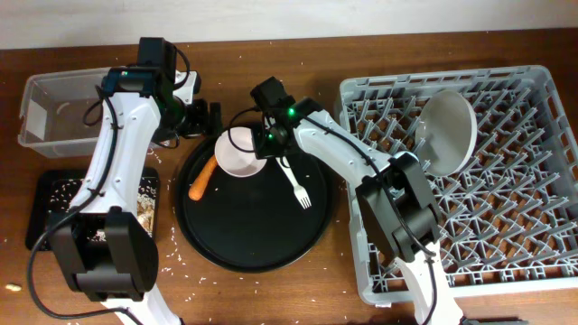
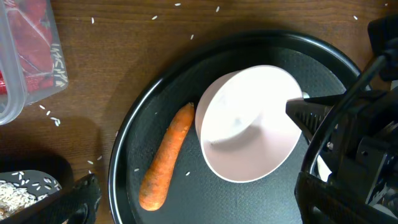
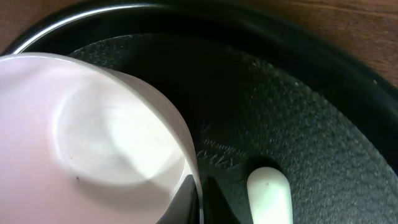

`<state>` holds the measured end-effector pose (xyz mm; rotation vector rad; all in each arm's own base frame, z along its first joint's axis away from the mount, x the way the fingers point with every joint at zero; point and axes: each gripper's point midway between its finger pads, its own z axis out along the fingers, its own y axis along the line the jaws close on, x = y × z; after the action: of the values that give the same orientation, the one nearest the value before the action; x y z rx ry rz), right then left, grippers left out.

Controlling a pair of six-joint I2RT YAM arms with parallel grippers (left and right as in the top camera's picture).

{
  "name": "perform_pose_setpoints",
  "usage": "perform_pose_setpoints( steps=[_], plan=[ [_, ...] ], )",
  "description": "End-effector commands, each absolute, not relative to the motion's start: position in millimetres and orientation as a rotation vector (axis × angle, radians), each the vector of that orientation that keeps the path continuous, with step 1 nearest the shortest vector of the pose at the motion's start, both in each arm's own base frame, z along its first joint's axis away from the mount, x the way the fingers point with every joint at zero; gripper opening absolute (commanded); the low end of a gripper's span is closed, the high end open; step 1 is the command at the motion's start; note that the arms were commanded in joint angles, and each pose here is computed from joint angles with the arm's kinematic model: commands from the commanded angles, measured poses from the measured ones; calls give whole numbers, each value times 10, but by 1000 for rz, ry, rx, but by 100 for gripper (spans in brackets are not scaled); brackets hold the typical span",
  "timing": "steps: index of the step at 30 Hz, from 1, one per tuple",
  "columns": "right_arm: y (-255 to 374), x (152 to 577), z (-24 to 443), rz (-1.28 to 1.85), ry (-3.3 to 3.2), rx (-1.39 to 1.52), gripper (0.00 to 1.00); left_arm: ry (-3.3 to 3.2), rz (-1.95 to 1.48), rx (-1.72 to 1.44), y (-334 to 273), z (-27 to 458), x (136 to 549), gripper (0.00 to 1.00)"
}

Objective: Sort waste into correct bins and load items into the dishwasher rack
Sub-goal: 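Grasp the pink bowl with the right gripper and carry it to the rack, then lower the pink bowl into the rack and open the right gripper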

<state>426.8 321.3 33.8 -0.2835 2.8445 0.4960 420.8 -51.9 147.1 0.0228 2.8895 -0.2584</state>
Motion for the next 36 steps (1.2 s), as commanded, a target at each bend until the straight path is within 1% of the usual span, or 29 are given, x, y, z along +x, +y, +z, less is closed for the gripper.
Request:
perform_pose_setpoints(
  steps=[1, 4, 5, 7, 10, 14, 19, 22, 25, 29, 32, 34, 36],
  plan=[
    [3091, 4354, 478, 486, 2831, -239, 4, 2841, -252, 21, -503, 1649, 4239, 99],
    [2928, 4366, 467, 460, 2862, -198, 4, 2841, -252, 21, -503, 1649, 4239, 99],
    [2878, 4371, 528, 457, 2861, -193, 4, 2841, -252, 21, -503, 1649, 4239, 99],
    [2835, 4368, 714, 448, 2832, -227, 4, 2841, -252, 21, -503, 1649, 4239, 99],
    [2604, 4365, 1066, 304, 2779, -193, 4, 2841, -252, 21, -503, 1649, 4239, 99],
    [2396, 4351, 1319, 227, 2748, -155, 4, 2841, -252, 21, -503, 1649, 4239, 99],
    [1890, 4325, 1592, 18, 2722, -104, 4, 2841, -252, 21, -503, 1649, 4239, 99],
    [1463, 4235, 1880, -138, 2691, -41, 4, 2841, -252, 21, -503, 1649, 4239, 99],
    [1134, 4198, 2167, -214, 2633, 37, 4, 2841, -252, 21, -503, 1649, 4239, 99],
    [434, 4162, 2476, -589, 2505, 168, 4, 2841, -252, 21, -503, 1649, 4239, 99],
    [172, 4176, 2625, -783, 2427, 171, 4, 2841, -252, 21, -503, 1649, 4239, 99],
    [-39, 4207, 2832, -988, 2295, 212, 4, 2841, -252, 21, -503, 1649, 4239, 99],
    [-23, 4310, 2843, -1026, 2280, 139, 4, 2841, -252, 21, -503, 1649, 4239, 99]
  ],
)
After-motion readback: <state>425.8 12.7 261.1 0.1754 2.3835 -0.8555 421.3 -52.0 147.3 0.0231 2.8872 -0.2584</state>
